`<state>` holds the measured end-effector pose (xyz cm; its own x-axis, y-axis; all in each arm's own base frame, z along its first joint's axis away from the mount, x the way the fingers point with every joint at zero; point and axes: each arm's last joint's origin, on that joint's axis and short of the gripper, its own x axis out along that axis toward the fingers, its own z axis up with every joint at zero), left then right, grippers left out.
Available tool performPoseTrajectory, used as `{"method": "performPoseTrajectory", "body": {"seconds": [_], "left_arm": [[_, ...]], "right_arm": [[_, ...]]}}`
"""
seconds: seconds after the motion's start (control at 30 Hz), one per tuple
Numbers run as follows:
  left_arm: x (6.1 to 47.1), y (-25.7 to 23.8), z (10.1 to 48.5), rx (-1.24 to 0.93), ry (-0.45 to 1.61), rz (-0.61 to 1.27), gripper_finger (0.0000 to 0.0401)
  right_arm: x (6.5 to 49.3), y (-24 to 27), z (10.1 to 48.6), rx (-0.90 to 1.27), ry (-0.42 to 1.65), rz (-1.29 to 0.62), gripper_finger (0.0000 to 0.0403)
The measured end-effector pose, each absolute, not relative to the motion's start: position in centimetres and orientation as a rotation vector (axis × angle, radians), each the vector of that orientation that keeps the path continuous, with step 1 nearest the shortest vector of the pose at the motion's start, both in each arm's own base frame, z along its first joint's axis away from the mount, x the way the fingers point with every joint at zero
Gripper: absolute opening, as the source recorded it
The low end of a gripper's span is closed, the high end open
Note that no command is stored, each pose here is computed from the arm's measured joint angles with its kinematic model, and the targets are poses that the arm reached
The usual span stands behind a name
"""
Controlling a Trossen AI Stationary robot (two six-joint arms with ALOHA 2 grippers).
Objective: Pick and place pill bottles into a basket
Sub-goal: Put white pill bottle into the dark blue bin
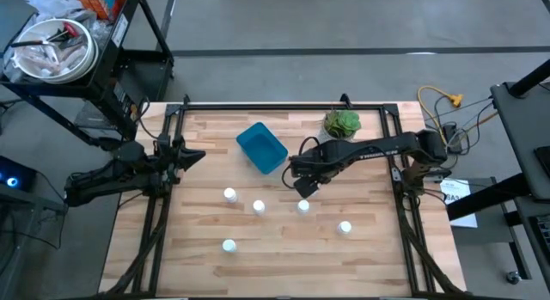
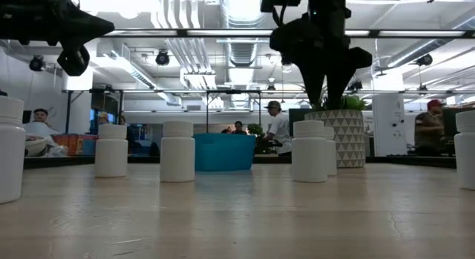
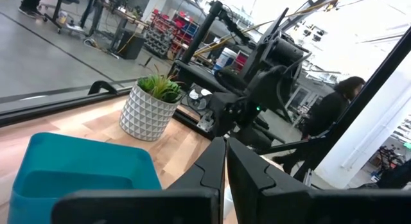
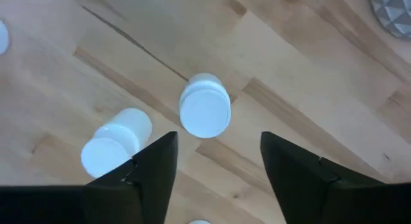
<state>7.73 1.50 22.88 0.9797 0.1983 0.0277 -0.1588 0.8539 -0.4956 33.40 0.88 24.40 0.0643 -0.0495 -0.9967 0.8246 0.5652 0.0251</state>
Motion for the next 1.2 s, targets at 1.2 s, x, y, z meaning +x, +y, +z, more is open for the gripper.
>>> {"method": "performPoseTrajectory", "body": {"seconds": [1.2], "left_arm": [[7.7, 1.5, 22.8, -0.517, -0.073, 0.179, 0.0000]], "right_arm": [[36.0, -0.9, 18.1, 0.736, 1.538, -0.673, 0.0314]]}}
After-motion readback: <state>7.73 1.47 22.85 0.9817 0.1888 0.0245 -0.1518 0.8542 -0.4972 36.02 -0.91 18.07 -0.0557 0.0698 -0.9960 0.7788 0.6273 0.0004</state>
